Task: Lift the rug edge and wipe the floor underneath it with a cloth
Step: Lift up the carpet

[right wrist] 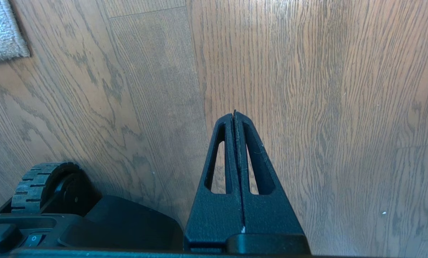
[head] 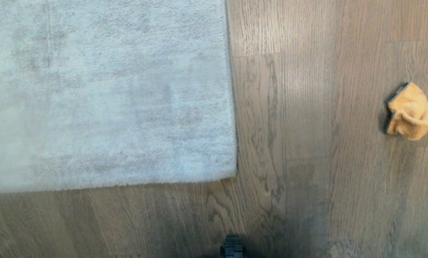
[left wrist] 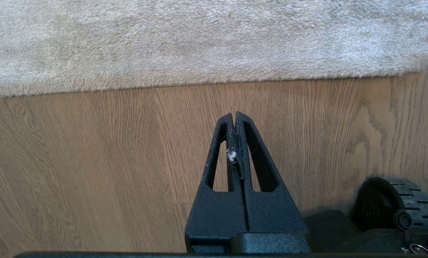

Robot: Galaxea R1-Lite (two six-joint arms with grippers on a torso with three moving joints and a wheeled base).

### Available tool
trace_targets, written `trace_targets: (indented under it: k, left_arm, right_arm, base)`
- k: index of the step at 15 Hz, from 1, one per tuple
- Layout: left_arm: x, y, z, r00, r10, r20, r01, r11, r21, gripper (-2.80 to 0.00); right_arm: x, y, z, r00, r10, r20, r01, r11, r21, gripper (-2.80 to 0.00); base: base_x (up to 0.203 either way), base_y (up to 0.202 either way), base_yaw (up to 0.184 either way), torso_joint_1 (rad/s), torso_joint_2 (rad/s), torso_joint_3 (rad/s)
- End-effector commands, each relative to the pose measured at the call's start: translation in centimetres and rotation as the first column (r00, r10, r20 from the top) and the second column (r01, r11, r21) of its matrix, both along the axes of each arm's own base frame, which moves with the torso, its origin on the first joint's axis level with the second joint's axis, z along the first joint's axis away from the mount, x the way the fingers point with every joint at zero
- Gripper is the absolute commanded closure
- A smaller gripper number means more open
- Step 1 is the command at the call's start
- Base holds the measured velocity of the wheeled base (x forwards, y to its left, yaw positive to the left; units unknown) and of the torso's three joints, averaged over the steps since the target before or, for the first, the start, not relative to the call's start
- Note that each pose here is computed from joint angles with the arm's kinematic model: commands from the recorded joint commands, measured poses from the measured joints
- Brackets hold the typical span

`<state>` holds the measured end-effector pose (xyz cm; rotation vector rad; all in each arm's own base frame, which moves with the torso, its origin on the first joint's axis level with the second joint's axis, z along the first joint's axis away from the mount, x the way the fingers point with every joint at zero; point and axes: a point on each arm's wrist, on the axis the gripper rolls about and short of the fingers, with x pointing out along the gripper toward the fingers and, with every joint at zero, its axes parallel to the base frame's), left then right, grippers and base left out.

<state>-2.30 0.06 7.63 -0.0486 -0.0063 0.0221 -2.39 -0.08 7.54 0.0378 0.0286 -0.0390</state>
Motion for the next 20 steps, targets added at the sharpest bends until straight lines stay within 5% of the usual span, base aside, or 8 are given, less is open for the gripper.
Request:
trace_targets:
  k: [1, 20]
  left_arm:
    - [0.01, 0.0, 0.0, 1.0, 0.001, -0.001, -0.001, 1.0, -0.001, 0.0]
    - [0.01, 0.0, 0.0, 1.0, -0.001, -0.001, 0.001, 1.0, 0.001, 0.0]
  right_arm:
    - [0.0, 0.0, 0.0, 1.0, 0.0, 0.0, 0.0, 1.0, 0.001, 0.0]
    - [0.0, 0.0, 0.0, 1.0, 0.0, 0.0, 0.0, 1.0, 0.002, 0.0]
  base:
    - [0.0, 0.0, 0.0, 0.0, 0.0, 0.0]
    - [0.0, 0.0, 0.0, 0.0, 0.0, 0.0]
